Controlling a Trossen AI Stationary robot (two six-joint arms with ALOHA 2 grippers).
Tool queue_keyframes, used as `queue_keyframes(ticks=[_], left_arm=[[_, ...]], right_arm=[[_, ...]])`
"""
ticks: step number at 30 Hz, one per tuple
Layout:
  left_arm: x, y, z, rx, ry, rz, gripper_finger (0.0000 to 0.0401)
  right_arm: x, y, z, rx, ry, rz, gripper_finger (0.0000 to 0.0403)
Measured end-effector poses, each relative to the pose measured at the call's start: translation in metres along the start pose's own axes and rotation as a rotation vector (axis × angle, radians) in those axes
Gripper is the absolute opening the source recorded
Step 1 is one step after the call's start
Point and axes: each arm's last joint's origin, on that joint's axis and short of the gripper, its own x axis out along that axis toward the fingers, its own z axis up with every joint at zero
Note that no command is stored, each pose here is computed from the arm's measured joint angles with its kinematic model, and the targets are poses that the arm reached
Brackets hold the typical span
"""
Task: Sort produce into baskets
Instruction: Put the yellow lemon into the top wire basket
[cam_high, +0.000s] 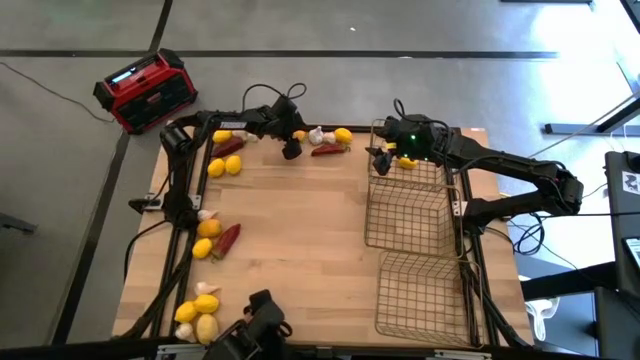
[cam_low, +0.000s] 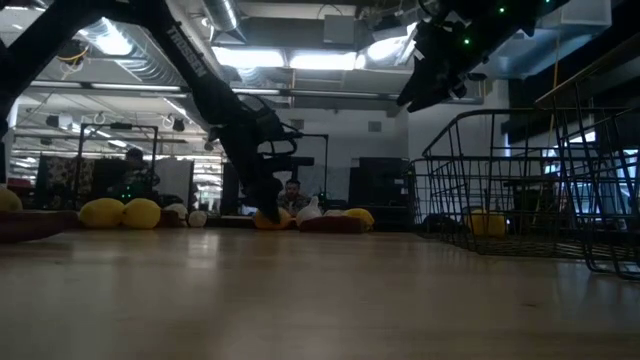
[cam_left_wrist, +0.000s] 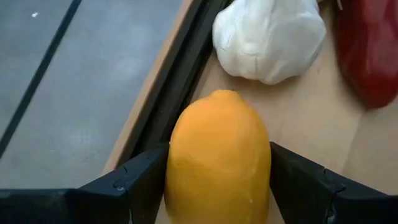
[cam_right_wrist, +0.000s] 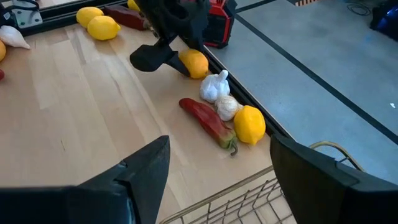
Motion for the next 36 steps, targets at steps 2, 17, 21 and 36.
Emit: queue_keyframes(ticks=[2, 17, 21, 36], left_arm=[[0.000, 0.000, 0.000, 0.001, 0.001, -0.006, 0.0241], [-0.026, -0.021, 0.008, 0.029, 0.030, -0.056, 0.0226], [-0.055, -0.031, 0.023, 0.038, -0.040, -0.051, 0.0229], [-0.159, -0.096, 0.061, 0.119, -0.353, -0.165, 0.0224]], right_arm=[[0.000, 0.000, 0.000, 0.000, 0.000, 0.000, 0.0273], [0.000, 0.000, 0.001, 0.005, -0.016, 0.000, 0.0273], [0.000, 0.000, 0.003, 0.008, -0.036, 0.006, 0.0273], [-0.001, 0.010, 0.013, -0.012, -0.135, 0.329, 0.0273]])
